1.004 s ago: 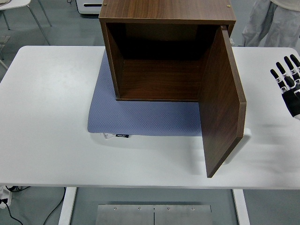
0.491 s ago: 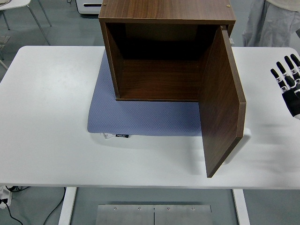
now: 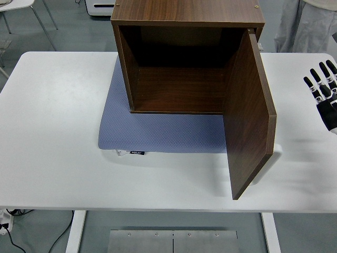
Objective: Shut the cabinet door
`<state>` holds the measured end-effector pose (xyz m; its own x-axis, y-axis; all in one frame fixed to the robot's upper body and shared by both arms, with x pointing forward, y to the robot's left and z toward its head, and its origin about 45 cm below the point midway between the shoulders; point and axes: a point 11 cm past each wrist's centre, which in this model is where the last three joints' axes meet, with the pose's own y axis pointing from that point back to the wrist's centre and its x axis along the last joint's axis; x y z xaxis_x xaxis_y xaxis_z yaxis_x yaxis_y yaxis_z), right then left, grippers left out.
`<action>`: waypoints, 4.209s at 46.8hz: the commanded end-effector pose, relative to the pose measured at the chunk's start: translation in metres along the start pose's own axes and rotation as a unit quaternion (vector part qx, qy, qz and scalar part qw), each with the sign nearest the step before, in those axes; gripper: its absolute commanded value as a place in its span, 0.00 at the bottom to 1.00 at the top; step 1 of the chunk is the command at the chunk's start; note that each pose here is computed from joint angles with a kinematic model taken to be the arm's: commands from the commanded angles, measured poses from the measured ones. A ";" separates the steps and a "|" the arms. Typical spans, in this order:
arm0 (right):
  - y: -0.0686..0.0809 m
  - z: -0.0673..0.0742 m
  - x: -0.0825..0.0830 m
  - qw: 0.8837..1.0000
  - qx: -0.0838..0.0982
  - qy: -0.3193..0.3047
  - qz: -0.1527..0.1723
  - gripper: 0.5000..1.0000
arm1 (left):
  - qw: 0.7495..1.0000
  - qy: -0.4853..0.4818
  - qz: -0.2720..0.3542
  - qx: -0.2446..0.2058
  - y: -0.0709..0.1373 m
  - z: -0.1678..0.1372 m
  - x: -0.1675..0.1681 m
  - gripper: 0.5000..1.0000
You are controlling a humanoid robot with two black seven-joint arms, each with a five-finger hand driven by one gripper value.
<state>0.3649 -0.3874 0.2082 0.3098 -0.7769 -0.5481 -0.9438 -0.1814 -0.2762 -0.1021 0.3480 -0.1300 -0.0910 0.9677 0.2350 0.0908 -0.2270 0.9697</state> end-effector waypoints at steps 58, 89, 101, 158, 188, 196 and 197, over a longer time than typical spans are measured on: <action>0.020 -0.040 -0.005 0.998 -0.009 0.053 -0.027 1.00 | 1.000 0.000 0.000 0.000 0.000 0.000 0.000 1.00; 0.078 -0.056 -0.027 0.994 -0.053 0.085 -0.049 1.00 | 1.000 0.000 0.001 0.000 0.000 0.000 0.001 1.00; 0.100 -0.051 -0.021 0.993 -0.073 0.083 -0.030 1.00 | 1.000 0.000 0.000 0.000 0.000 0.000 0.000 1.00; 0.141 0.004 -0.044 0.983 -0.164 0.073 -0.050 1.00 | 1.000 0.000 0.000 0.000 0.000 0.000 0.000 1.00; 0.120 0.036 -0.076 0.971 -0.191 0.072 -0.120 1.00 | 1.000 0.000 0.000 0.000 0.000 0.000 0.000 1.00; 0.114 0.039 -0.082 0.969 -0.194 0.070 -0.134 1.00 | 1.000 0.000 0.000 0.000 0.000 0.000 0.000 1.00; 0.113 0.040 -0.084 0.969 -0.194 0.069 -0.137 1.00 | 1.000 0.000 0.000 0.000 0.000 0.000 0.000 1.00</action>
<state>0.2355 -0.3225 0.1898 0.5500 -0.7441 -0.3792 -0.8165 -0.5746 -0.0566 -0.1020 0.3481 -0.1300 -0.0910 0.9677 0.2352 0.0906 -0.2271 0.9696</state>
